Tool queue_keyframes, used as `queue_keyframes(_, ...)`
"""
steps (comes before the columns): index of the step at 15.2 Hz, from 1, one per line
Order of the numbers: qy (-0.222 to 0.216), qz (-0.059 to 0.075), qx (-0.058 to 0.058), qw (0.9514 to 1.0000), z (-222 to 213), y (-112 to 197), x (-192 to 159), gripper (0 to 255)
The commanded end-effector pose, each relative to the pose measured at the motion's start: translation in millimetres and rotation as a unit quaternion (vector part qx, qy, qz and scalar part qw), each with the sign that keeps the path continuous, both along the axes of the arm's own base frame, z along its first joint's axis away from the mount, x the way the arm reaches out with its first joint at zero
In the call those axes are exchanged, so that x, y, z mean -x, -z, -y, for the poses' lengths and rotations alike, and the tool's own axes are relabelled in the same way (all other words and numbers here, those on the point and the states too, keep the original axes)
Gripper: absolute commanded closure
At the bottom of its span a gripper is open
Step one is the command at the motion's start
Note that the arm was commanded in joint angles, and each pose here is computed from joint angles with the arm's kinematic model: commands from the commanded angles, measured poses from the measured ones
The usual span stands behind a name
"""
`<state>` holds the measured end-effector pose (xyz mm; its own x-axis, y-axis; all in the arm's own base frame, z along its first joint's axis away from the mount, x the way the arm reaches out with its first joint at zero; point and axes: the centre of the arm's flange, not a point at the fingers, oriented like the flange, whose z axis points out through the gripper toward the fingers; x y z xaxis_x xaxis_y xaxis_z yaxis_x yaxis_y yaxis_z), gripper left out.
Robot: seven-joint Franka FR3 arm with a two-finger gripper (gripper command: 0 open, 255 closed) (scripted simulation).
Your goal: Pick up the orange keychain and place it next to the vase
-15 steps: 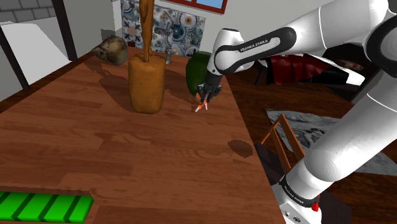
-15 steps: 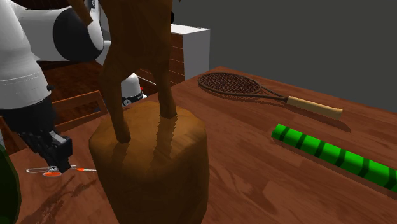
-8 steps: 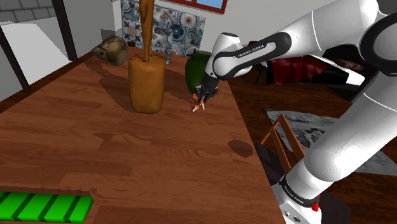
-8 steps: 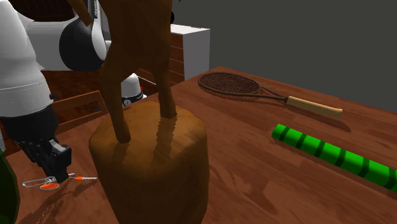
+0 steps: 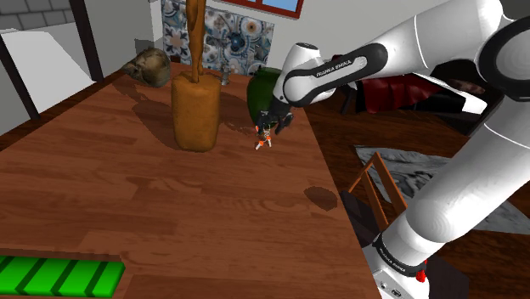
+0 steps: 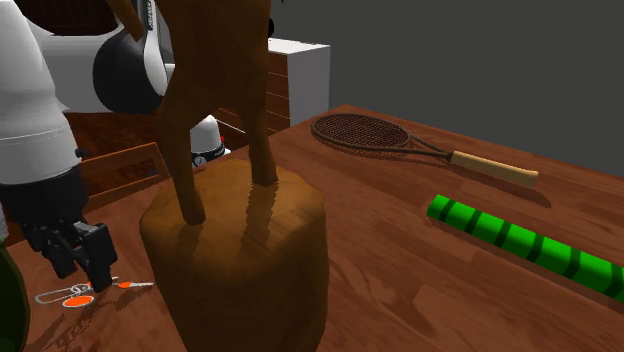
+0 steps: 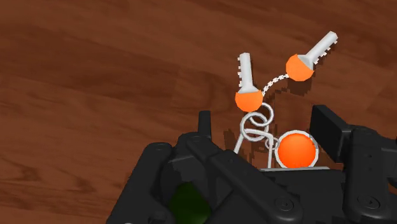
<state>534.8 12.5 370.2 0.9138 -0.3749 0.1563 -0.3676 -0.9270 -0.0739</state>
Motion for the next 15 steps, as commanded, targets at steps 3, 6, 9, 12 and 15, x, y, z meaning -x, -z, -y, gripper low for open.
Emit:
queue_keyframes(3, 0.004, -0.047, -0.002, 0.9989, 9, 28, 16, 0)
queue_keyframes(6, 0.004, -0.048, -0.001, 0.9989, 2, -4, 15, 0)
queue_keyframes(9, 0.004, -0.048, -0.001, 0.9989, 3, -28, 17, 0)
queue_keyframes(12, 0.004, -0.048, -0.001, 0.9989, 3, -28, 17, 0)
queue_keyframes(15, 0.004, -0.048, -0.001, 0.9989, 3, -28, 17, 0)
